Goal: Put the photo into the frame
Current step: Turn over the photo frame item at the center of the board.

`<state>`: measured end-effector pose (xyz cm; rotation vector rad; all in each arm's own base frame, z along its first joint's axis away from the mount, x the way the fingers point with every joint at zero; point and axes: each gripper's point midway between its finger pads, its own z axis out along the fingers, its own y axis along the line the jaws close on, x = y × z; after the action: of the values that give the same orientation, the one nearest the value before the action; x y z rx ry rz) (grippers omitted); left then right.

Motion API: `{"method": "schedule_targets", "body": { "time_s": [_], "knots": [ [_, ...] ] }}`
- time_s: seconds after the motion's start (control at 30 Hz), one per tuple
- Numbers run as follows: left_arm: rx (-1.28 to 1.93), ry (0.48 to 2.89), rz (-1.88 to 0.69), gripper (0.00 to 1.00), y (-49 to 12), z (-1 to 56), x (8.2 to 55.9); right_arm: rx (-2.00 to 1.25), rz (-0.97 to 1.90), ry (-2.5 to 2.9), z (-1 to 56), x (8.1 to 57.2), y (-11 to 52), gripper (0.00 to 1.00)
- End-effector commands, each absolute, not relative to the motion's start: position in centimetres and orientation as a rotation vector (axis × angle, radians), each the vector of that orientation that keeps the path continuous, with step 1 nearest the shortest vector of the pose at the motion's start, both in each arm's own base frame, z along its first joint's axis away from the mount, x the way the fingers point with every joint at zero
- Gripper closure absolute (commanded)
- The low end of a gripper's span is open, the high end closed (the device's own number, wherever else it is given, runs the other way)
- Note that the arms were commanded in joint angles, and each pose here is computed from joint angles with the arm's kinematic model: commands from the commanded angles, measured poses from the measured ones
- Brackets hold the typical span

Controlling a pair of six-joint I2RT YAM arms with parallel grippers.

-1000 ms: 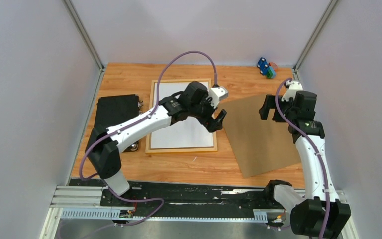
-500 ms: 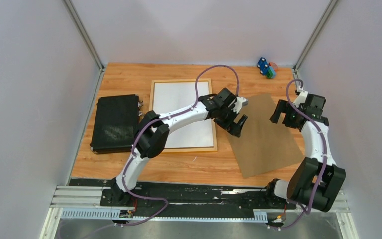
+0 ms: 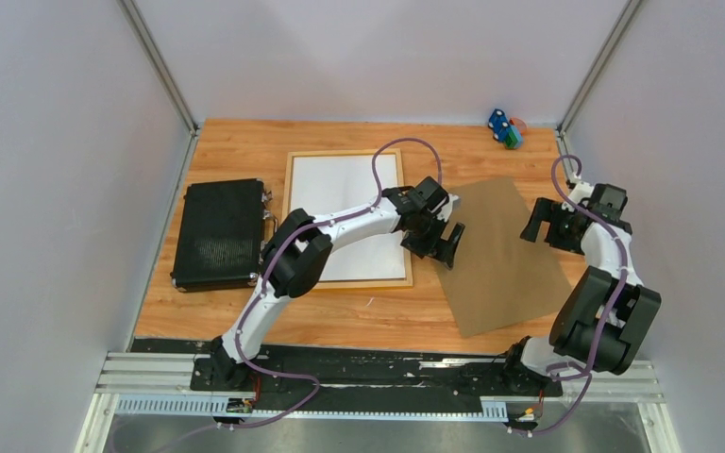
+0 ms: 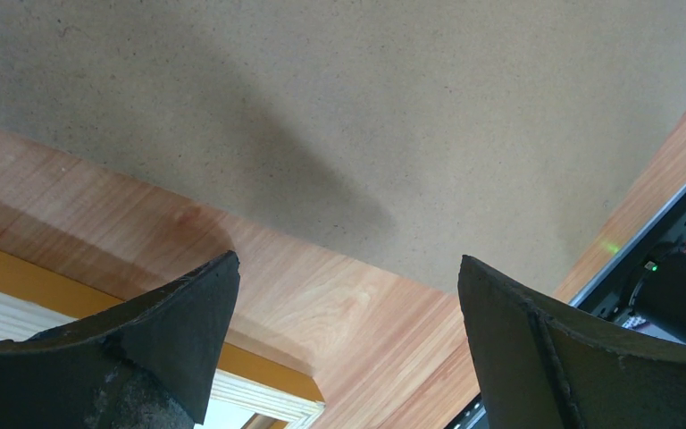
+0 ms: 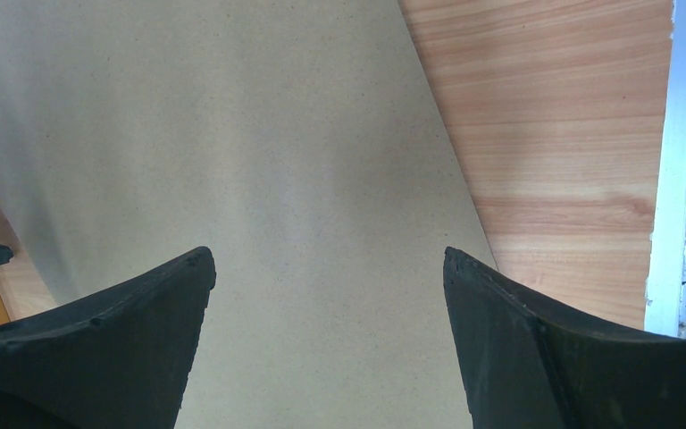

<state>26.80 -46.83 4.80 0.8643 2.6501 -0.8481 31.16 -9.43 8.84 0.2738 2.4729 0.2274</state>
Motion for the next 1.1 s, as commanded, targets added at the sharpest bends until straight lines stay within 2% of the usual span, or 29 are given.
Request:
{"method": "schedule_targets", "body": {
  "time_s": [0.0,0.57,1.07],
  "knots": [
    [0.786,2.68,-0.853,0.0,-47.1,4.7,26.5,0.198,0.187,2.396,10.8,33.1,-10.5,0.04],
    [0.714,2.733,-0.859,0.0,-46.4,1.8,29.9,0.149,0.167,2.435,8.9,35.6,-12.9,0.04],
    [0.664,2.704,-0.826,0.0,-46.1,0.9,33.6,0.091,0.227,2.57,3.7,36.7,-14.0,0.05]
  ]
}}
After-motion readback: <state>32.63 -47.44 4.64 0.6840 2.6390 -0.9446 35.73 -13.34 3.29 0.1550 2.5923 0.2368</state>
